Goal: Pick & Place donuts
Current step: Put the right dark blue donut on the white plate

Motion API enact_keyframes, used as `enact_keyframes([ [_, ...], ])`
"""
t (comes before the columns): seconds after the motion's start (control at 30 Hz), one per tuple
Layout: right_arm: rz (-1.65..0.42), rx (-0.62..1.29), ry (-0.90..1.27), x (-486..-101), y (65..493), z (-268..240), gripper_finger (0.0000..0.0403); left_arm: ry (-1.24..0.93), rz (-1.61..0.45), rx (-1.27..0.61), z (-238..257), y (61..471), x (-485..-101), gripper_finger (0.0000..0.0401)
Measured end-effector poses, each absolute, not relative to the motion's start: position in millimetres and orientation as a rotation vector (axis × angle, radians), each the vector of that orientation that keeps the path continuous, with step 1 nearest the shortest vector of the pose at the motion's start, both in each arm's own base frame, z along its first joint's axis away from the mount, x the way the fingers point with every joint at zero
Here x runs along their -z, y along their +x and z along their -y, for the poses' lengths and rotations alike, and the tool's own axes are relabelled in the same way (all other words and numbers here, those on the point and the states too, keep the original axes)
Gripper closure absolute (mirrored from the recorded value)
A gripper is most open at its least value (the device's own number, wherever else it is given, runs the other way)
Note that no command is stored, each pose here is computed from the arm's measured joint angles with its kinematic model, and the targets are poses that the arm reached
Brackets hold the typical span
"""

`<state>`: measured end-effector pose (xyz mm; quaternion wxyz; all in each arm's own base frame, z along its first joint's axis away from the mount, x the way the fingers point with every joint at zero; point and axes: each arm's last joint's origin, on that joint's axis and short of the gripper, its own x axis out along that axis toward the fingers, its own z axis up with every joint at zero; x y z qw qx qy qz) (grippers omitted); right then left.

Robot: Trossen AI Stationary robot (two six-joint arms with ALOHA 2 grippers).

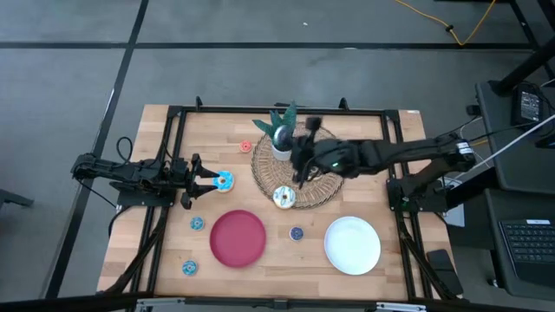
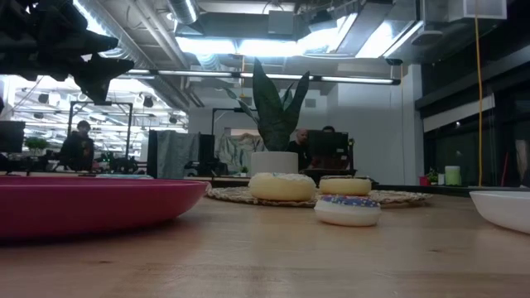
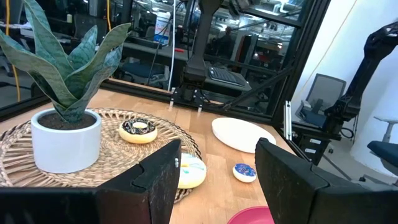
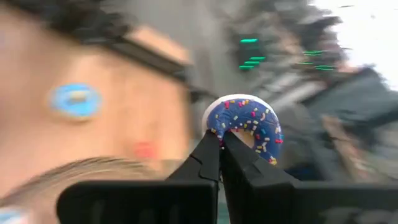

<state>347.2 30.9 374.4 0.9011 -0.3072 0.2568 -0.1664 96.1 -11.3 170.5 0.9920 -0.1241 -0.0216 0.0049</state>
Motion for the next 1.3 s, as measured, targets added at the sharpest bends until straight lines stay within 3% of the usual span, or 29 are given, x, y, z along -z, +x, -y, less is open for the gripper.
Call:
enact_keyframes([
  [0.17,-0.631,0.128,-0.506,-343,362,-36,0.0396,-0.249,0.043,-0.011,11,96,-170,0.0203],
  [0.37,-0.738,0.026,-0.321,-313,375,-43,0.0396,-0.249,0.043,-0.010,11,96,-170,0.0203],
  [0.8,-0.833,0.164,0.133,-272,382,-75,0.0394,-0.249,0.043,-0.010,11,96,-170,0.0203],
  [1.3,-1.040,0.356,0.510,-209,342,-119,0.0394,-0.249,0.043,-0.010,11,96,-170,0.0203],
])
